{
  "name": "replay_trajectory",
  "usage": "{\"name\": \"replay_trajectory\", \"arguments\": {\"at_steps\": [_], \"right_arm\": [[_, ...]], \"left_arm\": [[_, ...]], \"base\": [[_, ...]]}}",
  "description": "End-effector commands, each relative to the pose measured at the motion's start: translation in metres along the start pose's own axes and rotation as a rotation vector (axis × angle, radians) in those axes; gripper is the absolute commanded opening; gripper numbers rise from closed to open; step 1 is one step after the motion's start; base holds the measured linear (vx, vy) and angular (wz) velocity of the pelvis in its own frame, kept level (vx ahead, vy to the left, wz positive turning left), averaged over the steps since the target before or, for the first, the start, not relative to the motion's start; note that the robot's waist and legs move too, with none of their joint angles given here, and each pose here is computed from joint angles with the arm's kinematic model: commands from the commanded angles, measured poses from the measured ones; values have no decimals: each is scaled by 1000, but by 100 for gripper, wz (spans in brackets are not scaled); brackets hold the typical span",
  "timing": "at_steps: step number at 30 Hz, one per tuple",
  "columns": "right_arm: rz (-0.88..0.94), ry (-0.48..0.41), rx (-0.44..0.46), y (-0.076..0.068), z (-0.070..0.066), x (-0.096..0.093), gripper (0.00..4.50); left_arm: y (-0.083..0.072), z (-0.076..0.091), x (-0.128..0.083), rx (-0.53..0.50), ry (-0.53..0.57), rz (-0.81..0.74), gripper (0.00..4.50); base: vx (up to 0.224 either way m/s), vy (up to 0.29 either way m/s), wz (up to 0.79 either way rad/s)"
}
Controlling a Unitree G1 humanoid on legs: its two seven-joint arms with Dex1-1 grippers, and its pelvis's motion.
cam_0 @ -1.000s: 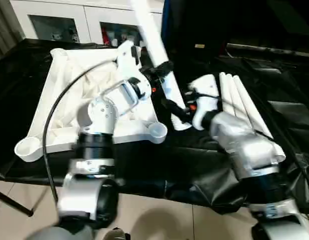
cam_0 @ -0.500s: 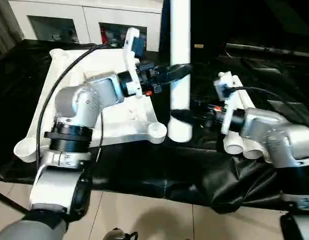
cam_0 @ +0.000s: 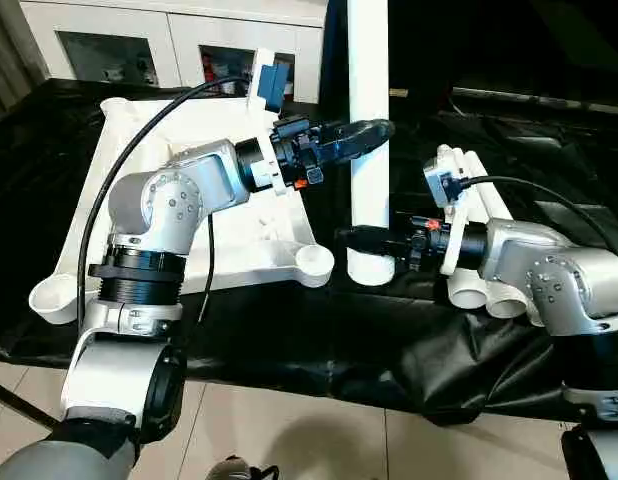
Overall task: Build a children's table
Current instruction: Pick table leg
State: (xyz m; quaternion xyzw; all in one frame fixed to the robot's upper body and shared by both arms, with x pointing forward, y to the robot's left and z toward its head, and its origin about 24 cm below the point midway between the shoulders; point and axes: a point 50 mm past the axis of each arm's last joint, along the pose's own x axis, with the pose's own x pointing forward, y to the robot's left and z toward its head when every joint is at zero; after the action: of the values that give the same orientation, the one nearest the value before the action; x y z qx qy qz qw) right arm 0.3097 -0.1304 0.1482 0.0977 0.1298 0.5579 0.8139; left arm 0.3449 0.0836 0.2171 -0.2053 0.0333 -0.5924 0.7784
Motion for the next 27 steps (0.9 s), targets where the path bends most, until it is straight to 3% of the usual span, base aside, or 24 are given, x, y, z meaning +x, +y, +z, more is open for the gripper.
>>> {"name": "replay_trajectory", "arguments": {"at_steps": [1, 2, 3, 6, 9, 15, 16, 27], "right_arm": [[-83, -2, -38, -7, 5, -1, 204], [-106, -2, -51, -8, 4, 1, 203], [-149, 5, -73, -10, 3, 3, 201], [-264, -3, -108, -17, -1, 10, 199], [-326, -31, -126, -15, -3, 22, 198], [-401, -56, -136, -15, -5, 33, 198], [-401, -56, -136, -15, -5, 33, 198], [-478, -67, -163, -19, -4, 37, 197]], "left_arm": [[-6, 8, 7, 17, -21, -41, 187], [-5, 8, 7, 17, -22, -34, 187], [-4, 6, 8, 17, -20, -20, 243], [7, 4, 12, 10, -34, 125, 260], [16, -3, 19, 74, -23, 294, 304], [25, -12, 28, -26, -61, 496, 305], [25, -12, 28, -26, -61, 496, 280], [34, -11, 21, -7, -99, 653, 205]], "base": [[0, 0, 0], [0, 0, 0], [0, 0, 0], [0, 0, 0], [0, 0, 0], [0, 0, 0], [0, 0, 0], [0, 0, 0]]}}
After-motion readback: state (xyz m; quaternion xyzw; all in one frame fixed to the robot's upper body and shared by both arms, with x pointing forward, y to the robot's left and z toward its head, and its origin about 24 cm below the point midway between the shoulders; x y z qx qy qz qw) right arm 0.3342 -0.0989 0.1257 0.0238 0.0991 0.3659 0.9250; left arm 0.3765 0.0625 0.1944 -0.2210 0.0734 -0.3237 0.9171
